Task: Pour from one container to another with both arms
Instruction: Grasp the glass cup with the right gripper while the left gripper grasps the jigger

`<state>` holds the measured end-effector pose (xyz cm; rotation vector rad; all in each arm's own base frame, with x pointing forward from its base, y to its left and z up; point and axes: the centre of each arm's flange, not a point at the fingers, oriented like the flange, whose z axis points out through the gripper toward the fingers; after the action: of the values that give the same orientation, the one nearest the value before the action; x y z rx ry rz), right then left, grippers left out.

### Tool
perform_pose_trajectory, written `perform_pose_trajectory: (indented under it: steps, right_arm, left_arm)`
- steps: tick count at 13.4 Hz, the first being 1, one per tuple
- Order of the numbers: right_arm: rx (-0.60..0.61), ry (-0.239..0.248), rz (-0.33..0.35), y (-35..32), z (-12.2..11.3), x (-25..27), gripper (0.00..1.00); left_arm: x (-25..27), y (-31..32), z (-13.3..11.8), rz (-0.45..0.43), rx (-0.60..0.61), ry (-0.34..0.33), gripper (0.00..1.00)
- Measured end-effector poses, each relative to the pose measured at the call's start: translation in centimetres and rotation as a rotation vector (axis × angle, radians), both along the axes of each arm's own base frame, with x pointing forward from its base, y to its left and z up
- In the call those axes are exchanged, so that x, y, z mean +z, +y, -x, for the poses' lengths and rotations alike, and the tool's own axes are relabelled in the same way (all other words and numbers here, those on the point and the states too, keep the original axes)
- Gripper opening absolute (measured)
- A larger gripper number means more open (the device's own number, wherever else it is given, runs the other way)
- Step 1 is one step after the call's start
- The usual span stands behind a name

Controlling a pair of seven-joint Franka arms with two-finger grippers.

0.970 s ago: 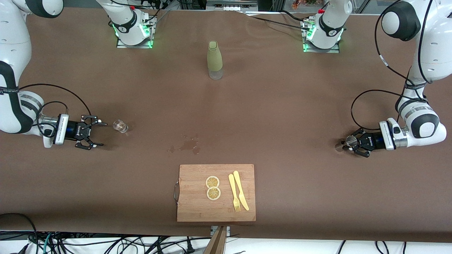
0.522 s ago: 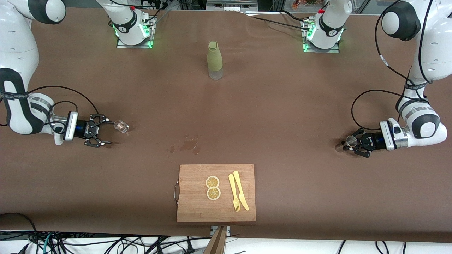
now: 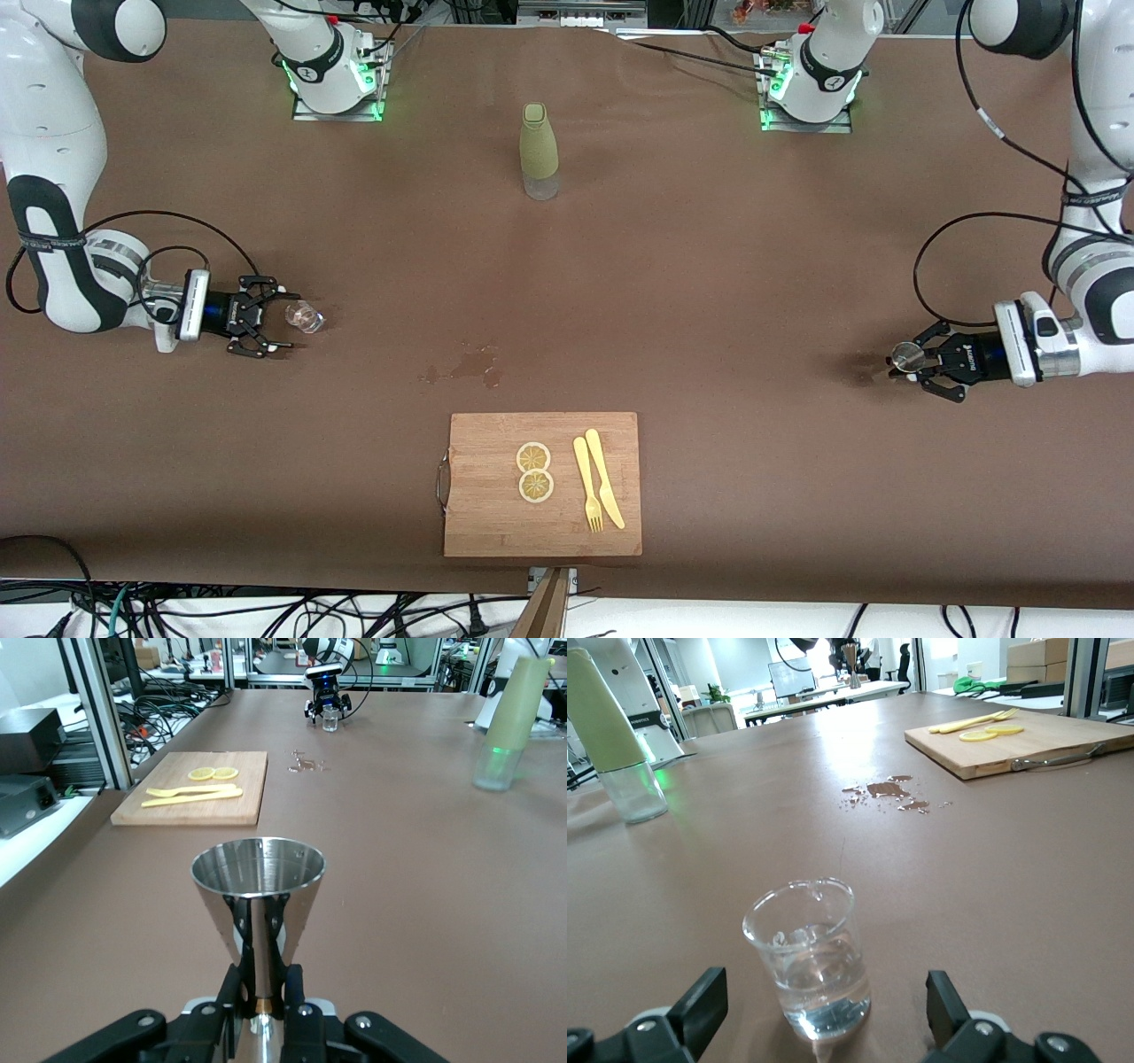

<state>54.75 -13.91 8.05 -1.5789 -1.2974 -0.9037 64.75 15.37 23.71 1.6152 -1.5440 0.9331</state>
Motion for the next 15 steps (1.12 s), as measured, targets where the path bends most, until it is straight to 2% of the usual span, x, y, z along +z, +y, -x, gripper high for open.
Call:
perform_pose_trajectory:
  steps: [4, 8, 10, 13, 15]
  right_arm:
    - [-0.006, -0.020, -0.022, 0.7, -0.2, 0.0, 1.00]
    - [0.000, -0.017, -0.046, 2.4, -0.2, -0.8, 1.00]
    - [0.012, -0.028, -0.058, 3.2, -0.2, -1.1, 1.00]
    - [0.024, -0.032, -0.072, 4.2, 0.0, -1.8, 1.00]
    - [0.029, -0.051, -0.082, 4.7, 0.0, -2.1, 0.95]
  left_arm:
    - [0.7, -7.5, -1.7, -0.034, -0.027, 0.072, 0.22]
    - [-1.0, -10.0, -1.2, -0.023, -0.011, 0.118, 0.22]
    - [-1.5, -12.4, -1.1, -0.017, -0.039, 0.125, 0.22]
    - [-1.7, -18.5, -1.8, -0.060, -0.076, 0.098, 0.22]
    - [-2.0, -23.4, -1.9, -0.098, -0.079, 0.127, 0.22]
